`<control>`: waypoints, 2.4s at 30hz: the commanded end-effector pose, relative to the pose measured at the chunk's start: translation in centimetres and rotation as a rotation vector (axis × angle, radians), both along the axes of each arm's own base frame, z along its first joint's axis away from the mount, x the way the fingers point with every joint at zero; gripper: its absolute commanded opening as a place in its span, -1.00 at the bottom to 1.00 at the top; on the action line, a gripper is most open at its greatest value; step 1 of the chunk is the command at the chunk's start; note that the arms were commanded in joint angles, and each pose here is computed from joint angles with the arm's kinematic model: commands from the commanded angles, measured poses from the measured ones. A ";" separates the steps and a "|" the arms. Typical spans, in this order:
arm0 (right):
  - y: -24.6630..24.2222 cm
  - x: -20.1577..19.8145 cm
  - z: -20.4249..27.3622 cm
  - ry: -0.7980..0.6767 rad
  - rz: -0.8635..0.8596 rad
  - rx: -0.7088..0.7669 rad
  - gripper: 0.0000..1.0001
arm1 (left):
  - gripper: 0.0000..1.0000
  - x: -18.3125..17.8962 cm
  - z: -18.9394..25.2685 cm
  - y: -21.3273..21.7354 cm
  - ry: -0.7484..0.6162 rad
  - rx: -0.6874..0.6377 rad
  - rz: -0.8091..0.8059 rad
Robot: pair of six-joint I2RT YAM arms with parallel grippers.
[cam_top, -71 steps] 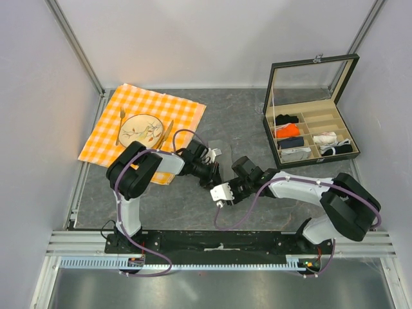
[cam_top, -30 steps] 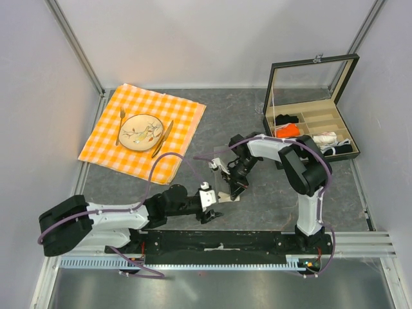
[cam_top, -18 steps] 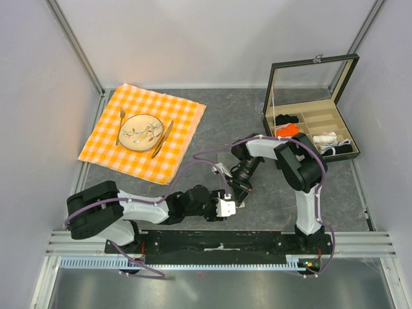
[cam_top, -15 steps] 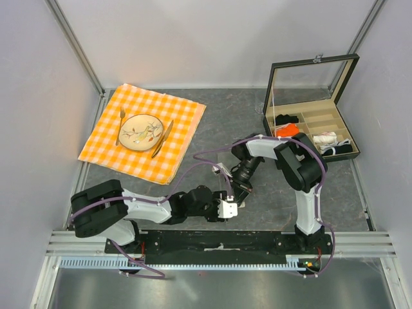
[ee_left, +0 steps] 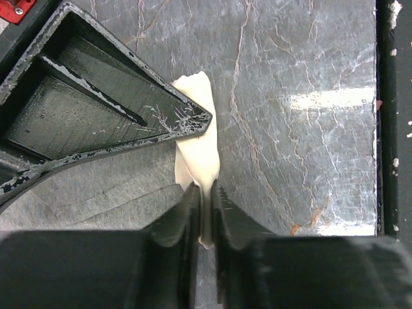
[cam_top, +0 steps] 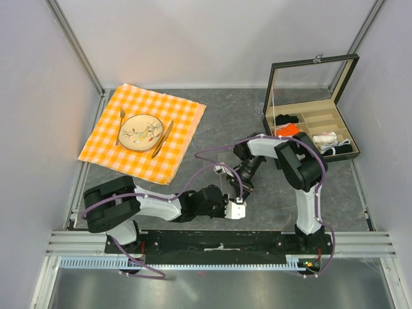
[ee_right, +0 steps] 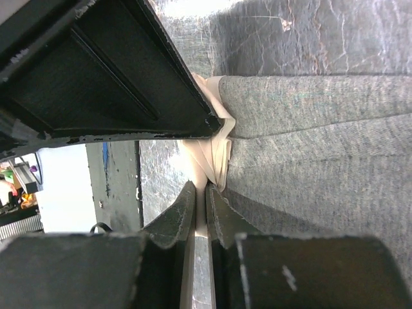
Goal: Roll the underwear
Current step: Roll the underwear to the center of the board.
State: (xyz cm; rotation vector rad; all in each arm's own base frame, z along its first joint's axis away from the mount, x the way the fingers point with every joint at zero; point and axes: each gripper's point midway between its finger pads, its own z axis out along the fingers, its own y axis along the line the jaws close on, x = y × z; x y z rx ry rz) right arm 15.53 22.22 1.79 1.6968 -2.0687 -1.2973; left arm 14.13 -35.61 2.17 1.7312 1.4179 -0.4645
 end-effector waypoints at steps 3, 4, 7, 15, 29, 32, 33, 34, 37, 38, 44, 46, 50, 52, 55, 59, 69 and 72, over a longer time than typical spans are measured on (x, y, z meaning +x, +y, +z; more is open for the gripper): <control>-0.3 1.0 -0.6 -0.062 0.043 0.039 -0.67 | -0.93 0.1 -1.2 0.6 0.031 0.086 0.037; -0.3 1.0 -0.4 -0.066 0.044 0.046 -0.65 | -0.97 0.0 -1.4 0.6 0.059 0.091 0.053; -0.2 1.3 0.3 -0.091 0.045 0.073 -0.53 | -0.97 -0.8 -1.6 0.6 0.175 0.105 0.081; -1.5 5.7 4.0 -0.281 -0.089 0.152 -0.20 | -0.97 -1.3 -2.2 1.6 0.587 0.097 0.205; -5.1 7.6 10.8 -0.716 -0.129 0.406 -0.20 | -0.97 2.0 -2.6 3.6 1.196 0.022 0.426; -3.1 5.7 10.3 -0.839 0.006 0.439 -0.01 | -0.97 2.5 -3.0 3.4 1.297 0.018 0.463; -2.9 4.7 8.8 -0.842 0.031 0.418 0.02 | -0.97 2.5 -3.6 3.4 1.325 0.028 0.485; -2.3 4.5 8.3 -0.875 0.055 0.406 0.07 | -0.97 2.7 -3.5 3.4 1.345 0.037 0.498; 0.5 3.8 7.0 -1.023 0.173 0.408 0.14 | -0.97 3.4 -3.8 3.4 1.390 0.041 0.541; 1.1 4.2 7.0 -1.057 0.176 0.416 0.15 | -0.97 3.6 -3.8 3.4 1.407 0.039 0.553; 2.5 4.2 3.6 -1.103 0.296 0.318 0.11 | -0.93 4.8 -3.8 3.1 1.422 0.020 0.585; 2.2 4.1 2.4 -1.110 0.329 0.270 0.09 | -0.90 5.1 -3.7 3.0 1.423 0.011 0.590; 1.5 3.8 0.5 -1.080 0.350 0.220 0.04 | -0.78 5.7 -3.3 2.8 1.420 -0.018 0.607; 1.2 3.4 -0.1 -1.061 0.358 0.206 -0.02 | -0.71 6.4 -2.9 2.6 1.408 -0.054 0.604; 0.5 3.5 -1.2 -1.043 0.360 0.156 -0.17 | -0.54 7.0 -1.8 2.6 1.397 -0.112 0.613; -0.3 3.3 -2.2 -0.980 0.344 0.088 -0.49 | -0.19 8.9 1.8 2.5 1.307 -0.297 0.591; 0.8 1.5 1.2 -0.632 0.174 0.249 -0.72 | 0.11 6.7 7.3 7.2 0.738 -0.606 0.452; 0.6 1.1 1.5 -0.507 0.148 0.234 -0.73 | 0.16 3.9 8.4 7.4 0.530 -0.637 0.339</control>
